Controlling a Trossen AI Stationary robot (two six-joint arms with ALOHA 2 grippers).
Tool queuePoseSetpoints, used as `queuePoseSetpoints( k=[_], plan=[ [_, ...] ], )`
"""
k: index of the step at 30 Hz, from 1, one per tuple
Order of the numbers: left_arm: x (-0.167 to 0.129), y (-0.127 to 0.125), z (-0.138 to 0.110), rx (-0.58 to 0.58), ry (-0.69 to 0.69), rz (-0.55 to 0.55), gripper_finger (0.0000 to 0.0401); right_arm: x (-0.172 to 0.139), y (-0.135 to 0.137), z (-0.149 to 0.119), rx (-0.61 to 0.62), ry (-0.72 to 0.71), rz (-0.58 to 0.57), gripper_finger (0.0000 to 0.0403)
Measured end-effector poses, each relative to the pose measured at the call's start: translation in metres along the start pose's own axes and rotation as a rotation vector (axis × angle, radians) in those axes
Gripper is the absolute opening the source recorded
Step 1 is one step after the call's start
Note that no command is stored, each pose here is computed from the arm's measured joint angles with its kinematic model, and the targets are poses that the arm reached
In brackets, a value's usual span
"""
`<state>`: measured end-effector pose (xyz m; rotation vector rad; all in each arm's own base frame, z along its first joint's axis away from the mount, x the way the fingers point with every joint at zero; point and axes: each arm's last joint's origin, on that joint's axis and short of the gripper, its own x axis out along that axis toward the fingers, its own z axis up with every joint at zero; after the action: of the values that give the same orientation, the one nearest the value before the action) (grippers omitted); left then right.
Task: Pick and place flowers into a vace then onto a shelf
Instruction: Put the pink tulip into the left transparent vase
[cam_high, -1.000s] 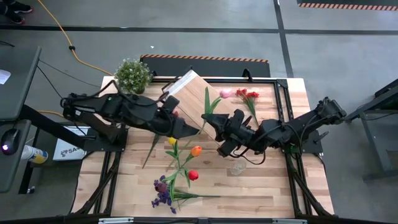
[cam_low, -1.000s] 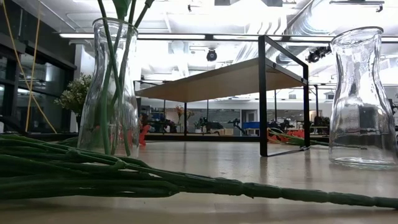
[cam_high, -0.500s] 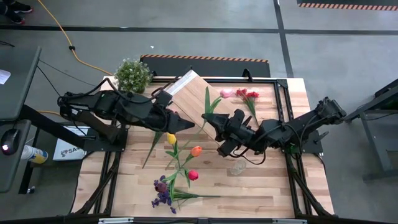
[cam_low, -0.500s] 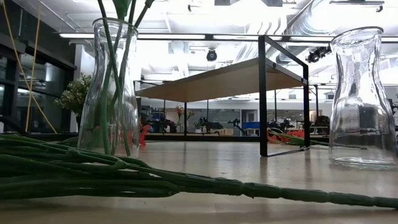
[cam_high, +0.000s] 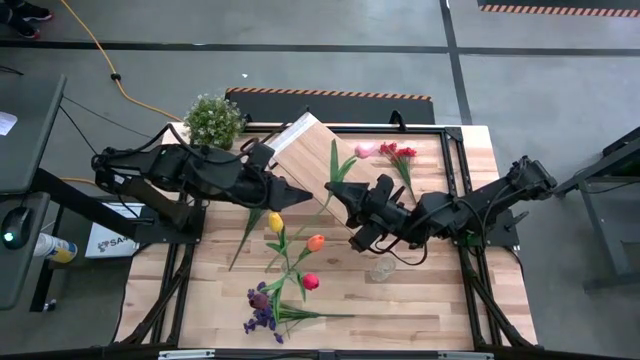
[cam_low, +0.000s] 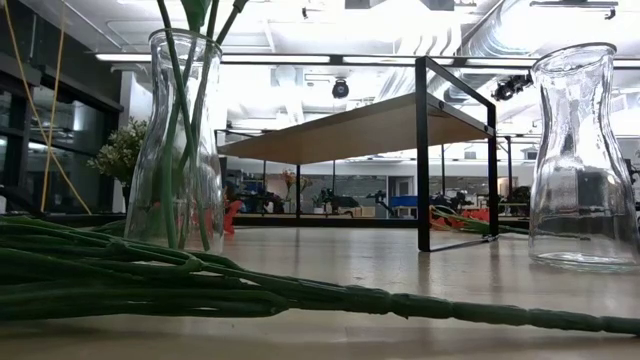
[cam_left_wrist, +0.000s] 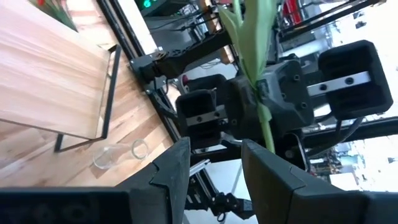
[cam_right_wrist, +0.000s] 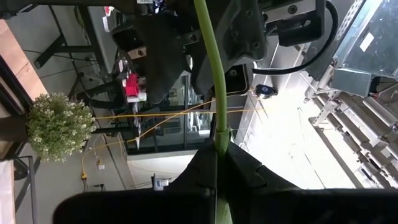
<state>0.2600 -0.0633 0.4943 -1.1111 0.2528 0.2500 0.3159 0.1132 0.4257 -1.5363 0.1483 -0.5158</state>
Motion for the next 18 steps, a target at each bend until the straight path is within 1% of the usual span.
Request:
queuePoseSetpoints(
  k=[5,12,18],
  plan=[
    [0.0000,-0.0019,0.0006,-0.005,-0.005,-0.019,0.0179,0.0000,0.0000,0.0000,0.003,0.000,0.000,0.0003],
    [0.0008,-0.0098,0.0016,0.014,0.008,-0.108,0.0179,0.0012,0.0003,-0.0014,0.009,0.009,0.001,0.0003],
    [0.0083,-0.0094,-0.0026,0.018,0.053,-0.108,0.0179,0.0018,0.0004,-0.0022,0.008,0.017,0.001,0.0003]
  ],
)
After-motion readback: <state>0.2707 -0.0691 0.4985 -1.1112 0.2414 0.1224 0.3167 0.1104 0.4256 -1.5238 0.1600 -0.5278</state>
